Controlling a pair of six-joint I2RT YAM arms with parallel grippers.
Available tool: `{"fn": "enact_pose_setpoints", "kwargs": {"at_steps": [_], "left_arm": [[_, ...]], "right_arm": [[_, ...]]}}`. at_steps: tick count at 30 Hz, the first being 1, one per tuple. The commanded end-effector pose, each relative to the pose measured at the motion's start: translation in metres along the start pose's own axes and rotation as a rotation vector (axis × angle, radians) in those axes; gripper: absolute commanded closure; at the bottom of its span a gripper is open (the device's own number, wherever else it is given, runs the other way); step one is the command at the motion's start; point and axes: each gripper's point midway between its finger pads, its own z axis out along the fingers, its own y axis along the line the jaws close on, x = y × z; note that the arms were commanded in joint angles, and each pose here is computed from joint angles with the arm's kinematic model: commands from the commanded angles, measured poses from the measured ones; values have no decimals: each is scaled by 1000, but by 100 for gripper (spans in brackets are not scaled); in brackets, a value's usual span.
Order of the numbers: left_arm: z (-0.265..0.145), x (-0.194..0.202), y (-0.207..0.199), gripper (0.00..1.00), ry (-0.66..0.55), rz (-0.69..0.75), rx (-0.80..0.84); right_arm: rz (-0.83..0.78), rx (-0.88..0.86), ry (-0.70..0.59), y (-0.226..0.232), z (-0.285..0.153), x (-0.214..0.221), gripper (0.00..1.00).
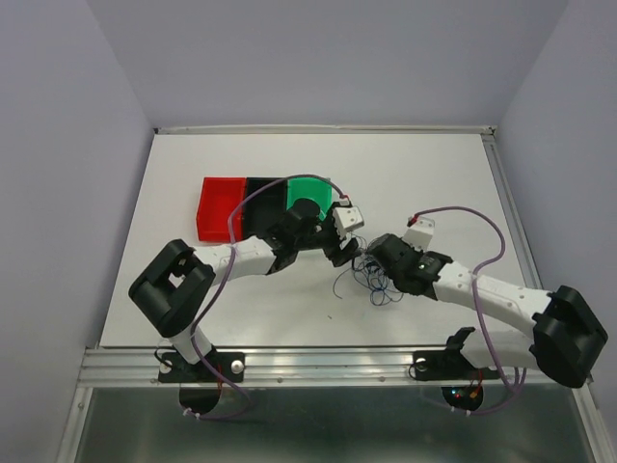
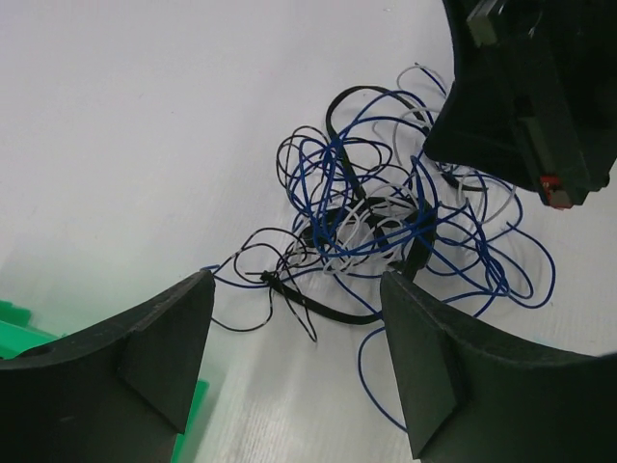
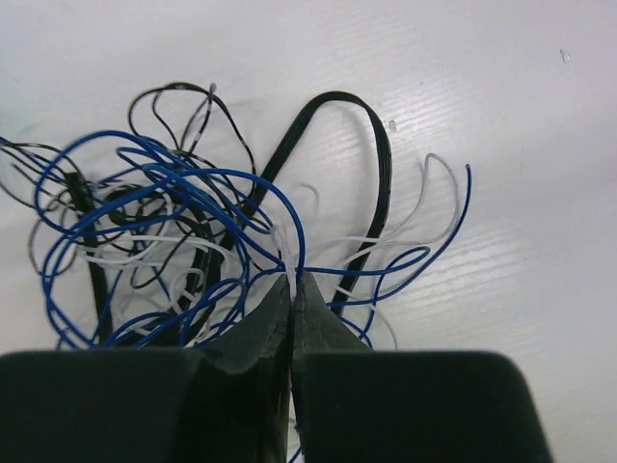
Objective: Untangle the cables
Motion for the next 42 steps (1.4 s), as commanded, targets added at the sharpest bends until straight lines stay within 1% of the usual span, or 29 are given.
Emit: {"fn": "enact_pose_setpoints", "kwargs": {"at_steps": [1,6,7,12,19,25,27,31,32,33,34,35,36,38,40,42], "left_arm": [[-7,-17,-8,20,-110,9,17],[-13,-19,-14,20,-149,6,24],[-13,-20,-15,20,-155,4,30],[-7,-24,-24,20,-165,-7,88],[15,-15,-46,20,-127,6,150],[33,-4,-54,20,-83,10,141],[40,3,-51,20,-61,-4,124],[56,14,-52,24,-16,-17,110],[61,11,-44,26,-15,-12,68],[67,17,-44,29,2,-12,59],[71,17,-41,41,5,-15,44],[76,11,-37,48,1,-18,29],[81,17,-35,67,21,-26,23],[86,13,-32,81,26,-26,22],[85,14,-31,100,28,-21,18],[80,12,-29,100,23,-11,3]], "right_arm": [[155,-88,-154,4,-16,-40,100],[249,-225,-253,-3,-43,-65,99],[293,-264,-288,-7,-55,-76,99],[354,-307,-376,-25,-74,-94,100],[438,-219,-494,-43,-88,-129,99],[501,-73,-616,-65,-100,-161,100],[538,-86,-634,-63,-112,-176,99],[520,-94,-639,-50,-125,-198,100],[490,-72,-639,-46,-122,-200,100],[482,-66,-643,-44,-124,-204,100],[492,-69,-654,-43,-132,-215,100],[482,-61,-659,-42,-134,-219,99],[486,-62,-665,-41,-139,-225,100],[493,-58,-676,-42,-144,-232,99],[506,-51,-690,-46,-149,-236,99],[530,-23,-716,-55,-155,-242,100]]}}
